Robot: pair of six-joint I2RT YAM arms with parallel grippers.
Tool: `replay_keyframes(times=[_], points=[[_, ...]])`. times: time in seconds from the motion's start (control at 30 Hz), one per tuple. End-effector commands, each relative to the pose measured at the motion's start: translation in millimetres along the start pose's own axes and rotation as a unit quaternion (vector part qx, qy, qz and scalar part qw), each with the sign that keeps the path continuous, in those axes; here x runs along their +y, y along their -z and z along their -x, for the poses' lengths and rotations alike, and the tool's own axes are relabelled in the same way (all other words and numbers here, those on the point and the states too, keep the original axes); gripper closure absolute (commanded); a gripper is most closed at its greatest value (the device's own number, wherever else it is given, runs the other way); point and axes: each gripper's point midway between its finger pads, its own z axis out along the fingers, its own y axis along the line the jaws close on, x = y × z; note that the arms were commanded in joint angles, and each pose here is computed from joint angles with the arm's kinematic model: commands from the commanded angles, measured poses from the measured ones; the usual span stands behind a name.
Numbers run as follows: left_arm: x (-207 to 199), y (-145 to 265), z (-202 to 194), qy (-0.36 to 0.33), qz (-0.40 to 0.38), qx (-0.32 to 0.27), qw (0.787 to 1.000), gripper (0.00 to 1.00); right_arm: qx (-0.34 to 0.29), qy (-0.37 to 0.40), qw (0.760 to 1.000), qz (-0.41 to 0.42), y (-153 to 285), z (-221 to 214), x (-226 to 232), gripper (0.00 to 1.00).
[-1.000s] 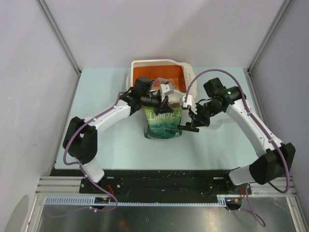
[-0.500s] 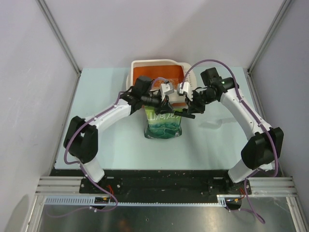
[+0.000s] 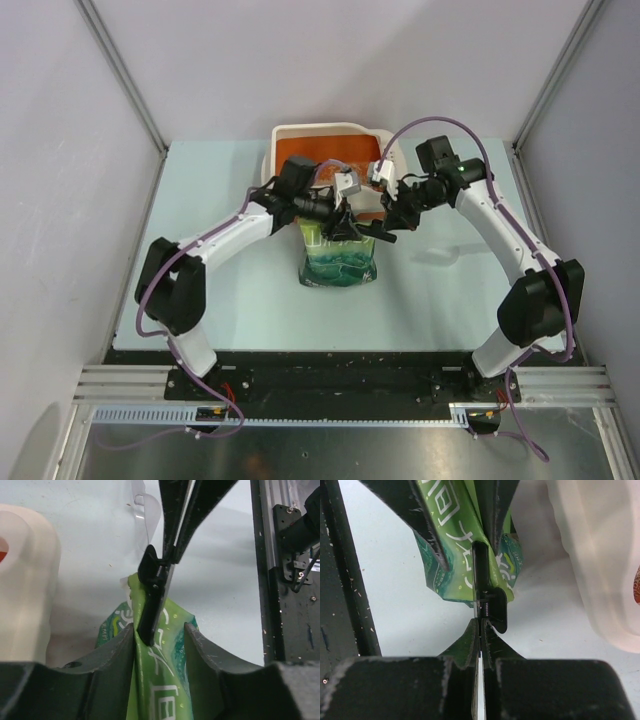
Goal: Fill the litter box with clean litter
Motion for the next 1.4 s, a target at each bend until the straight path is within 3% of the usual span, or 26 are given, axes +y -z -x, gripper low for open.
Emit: replay_keyframes(times=[0.0,0.17,0.27,0.33,0.37,0.47,0.8,1.27,1.37], points=[[-11.1,-10.2,8.0,0.001,-0.044,-0.005,0.999,0.58,-0.041,0.033,0.998,-0.022,6.2,26.5,-4.7,1.00],[-10.5,-14.6,9.9,-0.004,-0.047,-0.005,0.999,0.92,-0.039,0.026,0.999,-0.023,4.3,21.1,-6.0,1.00],[-11.0,-14.6,8.1,-0.007,-0.046,-0.003,0.999,1.00,-0.055,-0.006,0.998,-0.028,8.6,23.2,-11.1,0.99],[-11.7,-13.9,4.6,-0.008,-0.044,0.000,0.999,1.00,-0.080,-0.068,0.994,-0.037,22.6,23.5,-21.5,0.75],[-11.7,-12.8,5.3,-0.013,-0.042,0.000,0.999,1.00,-0.110,-0.077,0.991,-0.014,30.1,32.8,-17.6,0.52],[-13.6,-11.0,4.2,-0.020,-0.044,-0.001,0.999,1.00,-0.139,-0.106,0.985,0.011,46.4,32.2,-15.8,0.29],[-16.6,-11.8,11.7,-0.056,-0.047,-0.005,0.997,1.00,-0.058,0.040,0.995,0.068,8.7,-1.2,16.4,0.28],[-17.7,-12.0,20.4,-0.069,-0.047,-0.009,0.996,1.00,-0.056,0.034,0.996,0.066,-6.3,-2.8,1.5,0.39],[-16.6,-13.1,19.5,-0.068,-0.048,-0.009,0.997,1.00,-0.057,0.023,0.996,0.071,-8.4,-2.8,2.0,0.46]])
